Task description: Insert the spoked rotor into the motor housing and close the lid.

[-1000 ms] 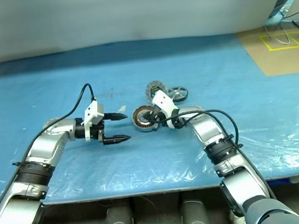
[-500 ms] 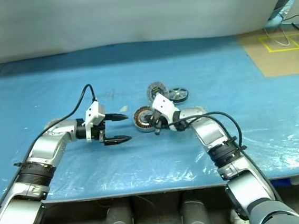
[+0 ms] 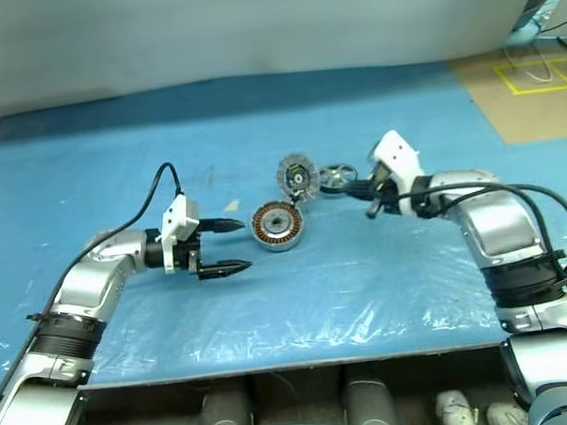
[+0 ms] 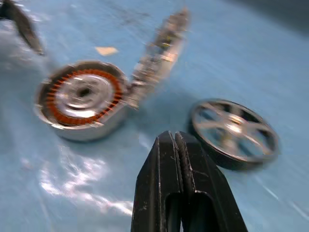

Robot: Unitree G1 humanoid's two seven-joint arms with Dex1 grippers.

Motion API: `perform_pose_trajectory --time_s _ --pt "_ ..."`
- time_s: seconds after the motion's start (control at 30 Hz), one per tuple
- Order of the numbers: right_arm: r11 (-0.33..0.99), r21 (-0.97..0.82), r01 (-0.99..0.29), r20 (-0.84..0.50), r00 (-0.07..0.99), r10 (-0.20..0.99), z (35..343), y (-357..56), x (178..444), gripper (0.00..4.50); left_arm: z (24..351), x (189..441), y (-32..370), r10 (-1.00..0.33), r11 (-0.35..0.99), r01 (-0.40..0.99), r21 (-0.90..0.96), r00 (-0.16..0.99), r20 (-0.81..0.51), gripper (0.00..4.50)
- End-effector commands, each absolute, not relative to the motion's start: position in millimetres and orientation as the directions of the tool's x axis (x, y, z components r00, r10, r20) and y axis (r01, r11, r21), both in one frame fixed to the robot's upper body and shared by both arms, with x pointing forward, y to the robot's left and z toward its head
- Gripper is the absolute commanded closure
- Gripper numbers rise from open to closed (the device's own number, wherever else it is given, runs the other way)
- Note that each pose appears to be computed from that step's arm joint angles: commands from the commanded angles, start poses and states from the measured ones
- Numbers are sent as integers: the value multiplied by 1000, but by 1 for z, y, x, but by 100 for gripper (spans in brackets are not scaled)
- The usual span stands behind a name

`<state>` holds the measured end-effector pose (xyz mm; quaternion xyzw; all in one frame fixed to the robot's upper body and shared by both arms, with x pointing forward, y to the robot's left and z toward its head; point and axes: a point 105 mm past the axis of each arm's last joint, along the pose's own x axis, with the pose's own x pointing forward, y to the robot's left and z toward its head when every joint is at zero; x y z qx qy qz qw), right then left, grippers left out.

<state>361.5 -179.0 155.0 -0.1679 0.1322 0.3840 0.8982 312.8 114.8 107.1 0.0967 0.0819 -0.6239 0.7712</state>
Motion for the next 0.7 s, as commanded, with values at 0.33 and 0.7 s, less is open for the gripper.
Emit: perform_pose_trajectory --time_s 0.33,0.7 --pt "594 -466 -656 -401 755 519 154 -161 433 76 119 315 115 -952 201 975 89 216 -215 0" --pt "490 -485 -724 -456 688 565 152 -145 443 9 113 311 118 -945 217 971 96 234 -231 0"
